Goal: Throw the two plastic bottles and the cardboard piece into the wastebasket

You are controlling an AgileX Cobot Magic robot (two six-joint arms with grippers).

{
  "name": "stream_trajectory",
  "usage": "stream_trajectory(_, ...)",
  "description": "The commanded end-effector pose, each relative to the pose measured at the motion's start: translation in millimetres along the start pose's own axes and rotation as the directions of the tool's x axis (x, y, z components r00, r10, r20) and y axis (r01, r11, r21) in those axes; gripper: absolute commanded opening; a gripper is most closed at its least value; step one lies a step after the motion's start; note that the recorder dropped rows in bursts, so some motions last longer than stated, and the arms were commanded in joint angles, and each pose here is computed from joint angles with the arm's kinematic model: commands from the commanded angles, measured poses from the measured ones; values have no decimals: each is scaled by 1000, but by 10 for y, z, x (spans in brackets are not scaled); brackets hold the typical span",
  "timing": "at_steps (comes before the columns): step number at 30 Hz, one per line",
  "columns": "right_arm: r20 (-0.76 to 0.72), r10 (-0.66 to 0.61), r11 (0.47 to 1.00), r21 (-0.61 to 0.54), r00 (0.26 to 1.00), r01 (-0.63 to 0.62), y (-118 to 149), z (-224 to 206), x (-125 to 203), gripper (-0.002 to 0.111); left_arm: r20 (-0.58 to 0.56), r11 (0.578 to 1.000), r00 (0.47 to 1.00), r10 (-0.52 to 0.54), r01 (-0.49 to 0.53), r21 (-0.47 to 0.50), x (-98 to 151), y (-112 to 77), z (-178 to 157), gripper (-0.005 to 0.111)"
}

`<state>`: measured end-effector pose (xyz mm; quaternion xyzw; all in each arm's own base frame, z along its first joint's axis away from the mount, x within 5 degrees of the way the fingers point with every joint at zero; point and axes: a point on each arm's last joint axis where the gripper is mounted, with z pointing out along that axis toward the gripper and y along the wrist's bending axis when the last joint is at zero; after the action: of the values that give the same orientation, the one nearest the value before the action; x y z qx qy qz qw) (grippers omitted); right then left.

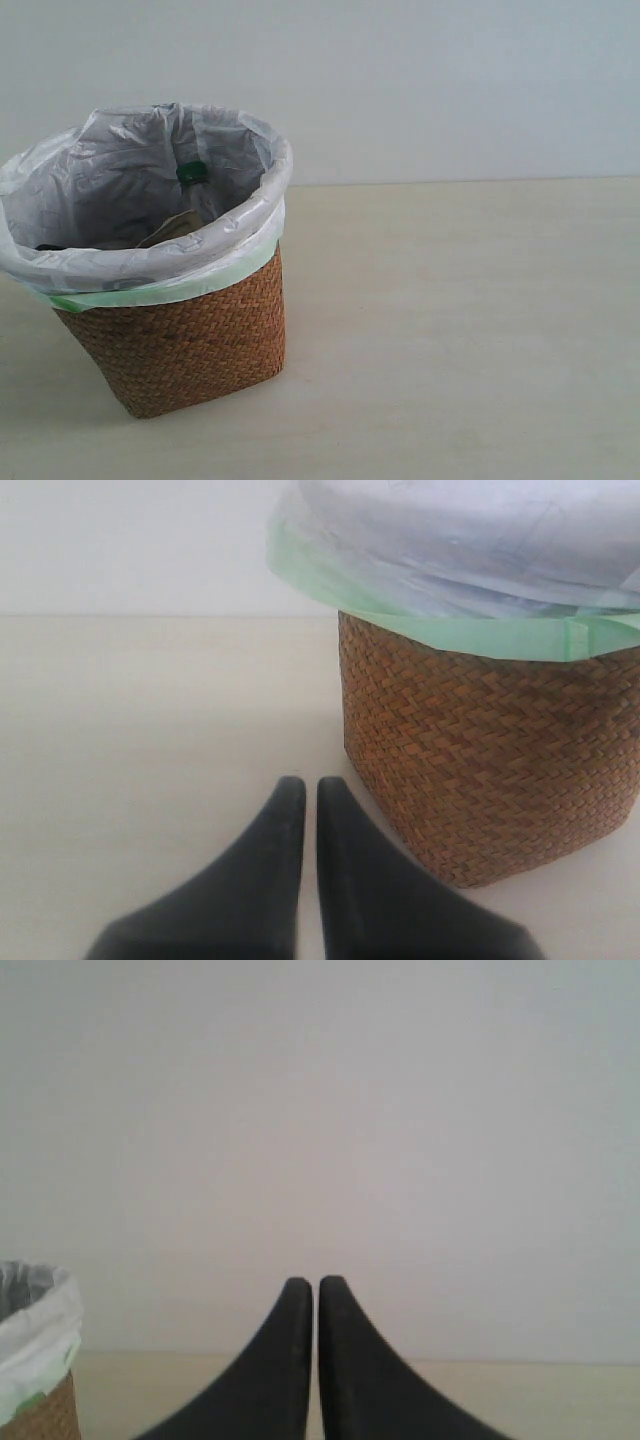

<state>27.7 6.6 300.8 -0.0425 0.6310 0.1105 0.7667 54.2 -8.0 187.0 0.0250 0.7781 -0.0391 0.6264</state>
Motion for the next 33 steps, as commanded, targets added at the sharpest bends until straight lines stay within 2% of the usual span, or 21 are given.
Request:
stream_trajectory(1,-68,-95,995,3,993,95,-23,38,244,0,5,1000,1000,2,-2,8,6,-4,0,4)
stream_trajectory(10,-152,-197,980,-7,969,198,-74,91,794,0,5,1000,1000,2,-2,8,6,-4,0,4)
stream_trajectory(15,-213,-200,979,-15,956,201,-90,81,1001,0,5,1000,1000,2,-2,8,6,-4,0,4)
stream_trajectory(26,-263,-149,988,-7,953,152,-94,70,1045,0,5,1000,1000,2,-2,8,6,-4,0,4)
stream_trajectory(33,-361,-120,992,-5,925,127,-101,40,1134,0,5,1000,1000,2,-2,8,6,-4,0,4)
